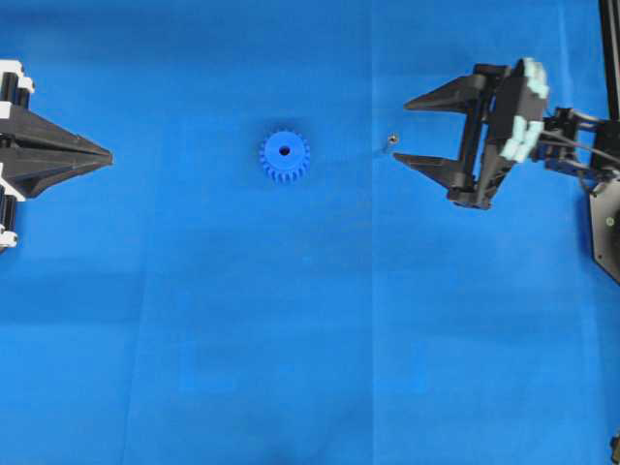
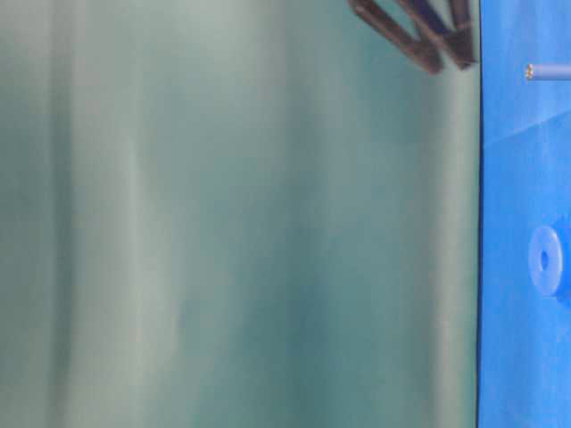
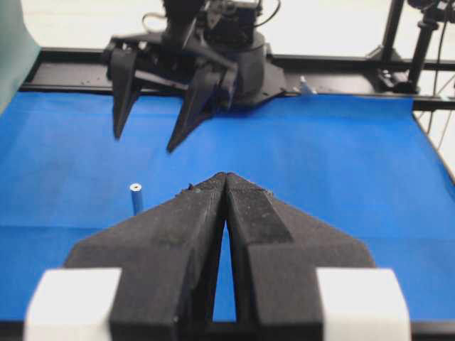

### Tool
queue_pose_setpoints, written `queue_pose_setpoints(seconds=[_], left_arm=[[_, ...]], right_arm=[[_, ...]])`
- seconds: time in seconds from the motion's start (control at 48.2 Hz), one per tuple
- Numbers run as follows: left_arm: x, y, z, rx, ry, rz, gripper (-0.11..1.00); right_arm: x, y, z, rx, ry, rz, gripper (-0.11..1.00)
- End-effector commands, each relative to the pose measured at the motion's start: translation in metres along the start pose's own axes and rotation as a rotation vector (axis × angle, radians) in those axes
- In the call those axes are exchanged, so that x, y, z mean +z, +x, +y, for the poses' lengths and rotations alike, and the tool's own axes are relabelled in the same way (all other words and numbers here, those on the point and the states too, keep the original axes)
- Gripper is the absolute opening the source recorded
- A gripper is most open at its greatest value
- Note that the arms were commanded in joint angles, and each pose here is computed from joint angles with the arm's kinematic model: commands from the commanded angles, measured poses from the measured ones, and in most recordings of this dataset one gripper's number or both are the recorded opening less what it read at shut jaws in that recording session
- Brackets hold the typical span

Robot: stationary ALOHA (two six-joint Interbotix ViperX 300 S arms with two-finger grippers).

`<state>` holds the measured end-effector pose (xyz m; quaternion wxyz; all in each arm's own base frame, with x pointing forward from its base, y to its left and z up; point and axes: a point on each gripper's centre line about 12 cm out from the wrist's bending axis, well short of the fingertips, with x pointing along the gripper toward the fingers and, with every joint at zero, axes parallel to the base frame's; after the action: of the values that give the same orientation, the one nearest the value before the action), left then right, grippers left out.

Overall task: Insert the shaft placed at a random location into the center hole of the small gear at another random location.
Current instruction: 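Move the right gripper left and lower it around the silver shaft, then close the right gripper on the shaft and lift it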

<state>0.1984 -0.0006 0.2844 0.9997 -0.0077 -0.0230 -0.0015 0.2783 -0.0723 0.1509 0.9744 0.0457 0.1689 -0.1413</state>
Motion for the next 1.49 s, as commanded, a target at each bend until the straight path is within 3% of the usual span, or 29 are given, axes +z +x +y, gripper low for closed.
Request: queue_pose_setpoints(seconds=[0.0,0.374,0.664,0.81,1.142,1.474], left_arm=[[0.004,0.001,0.000,-0.002,0.001,-0.011,0.00],[0.001,0.001,0.000,-0.002,0.000,-0.005,0.00],[-0.001,0.000,0.000,-0.002,0.000,-0.002,0.00],[-0.001,0.000,0.000,-0.001,-0.003,0.000,0.00],[-0.001,0.000,0.000,-0.002,-0.002,0.002,0.00],[-0.002,0.000,0.000,-0.001,-0.003,0.003,0.00]], right_arm=[[-0.002,0.011,-0.002,-0.011,0.008,-0.019,0.70],[-0.038,0.035,-0.009,-0.060,0.037,0.060,0.70],[-0.040,0.035,-0.008,-0.057,0.033,0.057,0.67],[-0.040,0.035,-0.007,-0.052,0.030,0.056,0.55],[-0.038,0.034,-0.006,-0.052,0.030,0.031,0.05],[-0.035,0.033,-0.006,-0.051,0.034,0.039,0.04]])
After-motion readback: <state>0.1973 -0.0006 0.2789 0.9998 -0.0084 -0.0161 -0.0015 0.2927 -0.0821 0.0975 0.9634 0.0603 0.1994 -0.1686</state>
